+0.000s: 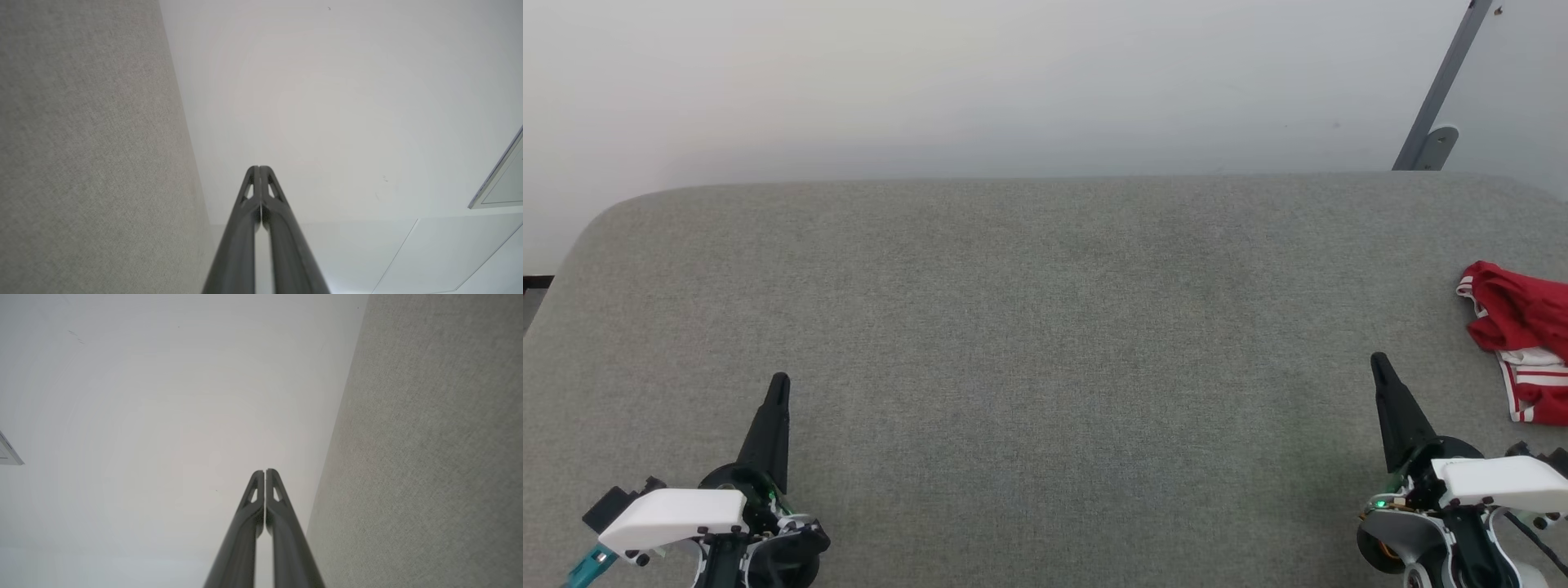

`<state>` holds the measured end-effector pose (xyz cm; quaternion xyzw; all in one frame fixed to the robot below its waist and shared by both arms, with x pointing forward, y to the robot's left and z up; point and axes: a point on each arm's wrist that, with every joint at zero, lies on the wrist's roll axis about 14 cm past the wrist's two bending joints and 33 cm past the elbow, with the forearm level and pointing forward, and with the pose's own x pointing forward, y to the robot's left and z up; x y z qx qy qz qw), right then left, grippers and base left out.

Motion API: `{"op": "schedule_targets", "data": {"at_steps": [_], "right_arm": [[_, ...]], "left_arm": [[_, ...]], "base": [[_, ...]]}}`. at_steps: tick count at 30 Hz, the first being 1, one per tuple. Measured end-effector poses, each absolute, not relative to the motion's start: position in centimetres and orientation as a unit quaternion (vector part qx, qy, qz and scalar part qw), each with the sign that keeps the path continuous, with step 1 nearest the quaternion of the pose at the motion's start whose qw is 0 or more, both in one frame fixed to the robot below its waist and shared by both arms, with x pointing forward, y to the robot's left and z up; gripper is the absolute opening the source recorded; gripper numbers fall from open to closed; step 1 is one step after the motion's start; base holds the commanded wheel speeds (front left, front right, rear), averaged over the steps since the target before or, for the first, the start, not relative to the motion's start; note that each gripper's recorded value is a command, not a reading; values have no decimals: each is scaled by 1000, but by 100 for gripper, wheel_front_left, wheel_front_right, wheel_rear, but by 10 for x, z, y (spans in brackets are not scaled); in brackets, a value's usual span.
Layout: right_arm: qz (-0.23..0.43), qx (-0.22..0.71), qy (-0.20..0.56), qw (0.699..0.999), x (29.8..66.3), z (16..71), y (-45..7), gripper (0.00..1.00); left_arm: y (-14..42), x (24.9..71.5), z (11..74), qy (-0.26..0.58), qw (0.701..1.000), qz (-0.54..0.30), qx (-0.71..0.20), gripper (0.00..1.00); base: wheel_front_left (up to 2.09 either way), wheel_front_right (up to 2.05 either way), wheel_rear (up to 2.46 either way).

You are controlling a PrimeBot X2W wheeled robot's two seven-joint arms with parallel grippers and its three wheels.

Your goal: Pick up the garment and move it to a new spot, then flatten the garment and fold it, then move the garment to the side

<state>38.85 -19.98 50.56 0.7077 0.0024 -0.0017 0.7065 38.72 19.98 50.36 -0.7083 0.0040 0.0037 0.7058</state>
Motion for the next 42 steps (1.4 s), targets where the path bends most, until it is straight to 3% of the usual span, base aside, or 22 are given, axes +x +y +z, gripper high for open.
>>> {"op": "schedule_targets", "data": {"at_steps": [42], "right_arm": [[-2,708,2,706,388,506,-200,0]], "left_arm": [[200,387,504,4,705,3,-709,0]], "base": [[0,0,0]]}}
